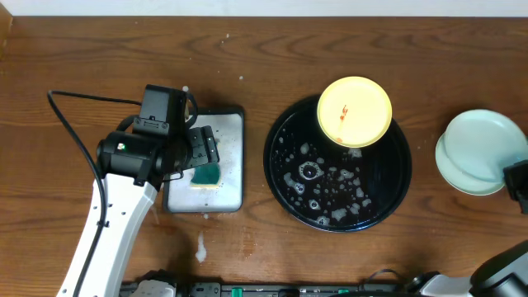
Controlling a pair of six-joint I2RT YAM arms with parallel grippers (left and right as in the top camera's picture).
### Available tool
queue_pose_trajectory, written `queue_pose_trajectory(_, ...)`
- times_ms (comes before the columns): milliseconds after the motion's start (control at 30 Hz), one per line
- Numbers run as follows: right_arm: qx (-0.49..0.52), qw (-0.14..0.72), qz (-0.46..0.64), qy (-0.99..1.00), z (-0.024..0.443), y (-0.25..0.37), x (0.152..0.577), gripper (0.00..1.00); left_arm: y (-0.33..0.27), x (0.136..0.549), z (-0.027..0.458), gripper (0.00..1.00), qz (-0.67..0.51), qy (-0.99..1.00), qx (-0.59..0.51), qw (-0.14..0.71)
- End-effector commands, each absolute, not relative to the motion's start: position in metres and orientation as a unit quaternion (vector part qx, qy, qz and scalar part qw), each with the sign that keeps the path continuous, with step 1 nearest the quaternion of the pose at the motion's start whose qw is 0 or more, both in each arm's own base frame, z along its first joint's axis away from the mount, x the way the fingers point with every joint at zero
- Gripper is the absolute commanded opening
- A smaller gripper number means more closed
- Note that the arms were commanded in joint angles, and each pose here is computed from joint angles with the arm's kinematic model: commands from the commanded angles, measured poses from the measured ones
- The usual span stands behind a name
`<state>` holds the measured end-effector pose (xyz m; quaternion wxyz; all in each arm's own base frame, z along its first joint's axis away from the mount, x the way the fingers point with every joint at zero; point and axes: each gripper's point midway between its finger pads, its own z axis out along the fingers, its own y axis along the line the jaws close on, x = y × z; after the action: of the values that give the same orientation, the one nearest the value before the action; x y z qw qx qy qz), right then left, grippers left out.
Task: Clean dirty plates on tray and stack at the side
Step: 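Lift the pale green plate and stack it on the right-side plate, then move right gripper to the yellow plate and drag it to tray center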
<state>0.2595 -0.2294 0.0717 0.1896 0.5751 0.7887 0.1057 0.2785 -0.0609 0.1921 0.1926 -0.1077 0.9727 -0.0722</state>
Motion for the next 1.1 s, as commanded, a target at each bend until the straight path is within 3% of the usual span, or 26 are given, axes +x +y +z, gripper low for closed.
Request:
queue_pose_trajectory(0, 0.561, 0.193, 0.114, 0.797, 0.073, -0.23, 0.264, 0.27, -0.06, 0.281, 0.197, 0.83, -0.071, 0.972, -0.104, 0.199)
queue_pose_trajectory(67, 0.542, 0.221, 0.137, 0.799, 0.085, -0.227, 0.275, 0.43, -0.06, 0.281, 0.197, 0.83, -0.071, 0.972, -0.104, 0.199)
queue_pose_trajectory(167, 0.437, 0.323, 0.236, 0.806, 0.138, -0.2, 0.318, 0.57, -0.06, 0.281, 0.197, 0.83, -0.071, 0.972, -0.104, 0.199)
queue_pose_trajectory(267, 0.299, 0.401, 0.313, 0.808, 0.197, -0.15, 0.35, 0.58, -0.06, 0.281, 0.197, 0.83, -0.071, 0.972, -0.104, 0.199)
queue_pose_trajectory(367, 0.191, 0.421, 0.308, 0.832, 0.221, -0.094, 0.365, 0.58, -0.06, 0.281, 0.197, 0.83, -0.071, 0.972, -0.104, 0.2)
queue_pose_trajectory(633, 0.059, 0.313, 0.091, 0.944, 0.146, -0.004, 0.376, 0.74, -0.06, 0.281, 0.197, 0.83, -0.071, 0.972, -0.104, 0.199)
queue_pose_trajectory(767, 0.026, 0.301, -0.009, 0.953, 0.112, -0.003, 0.398, 0.72, -0.06, 0.281, 0.197, 0.83, -0.071, 0.972, -0.104, 0.2)
queue_pose_trajectory(1067, 0.02, 0.265, -0.016, 0.964, 0.037, -0.011, 0.424, 0.73, -0.06, 0.281, 0.197, 0.84, -0.071, 0.972, -0.104, 0.199)
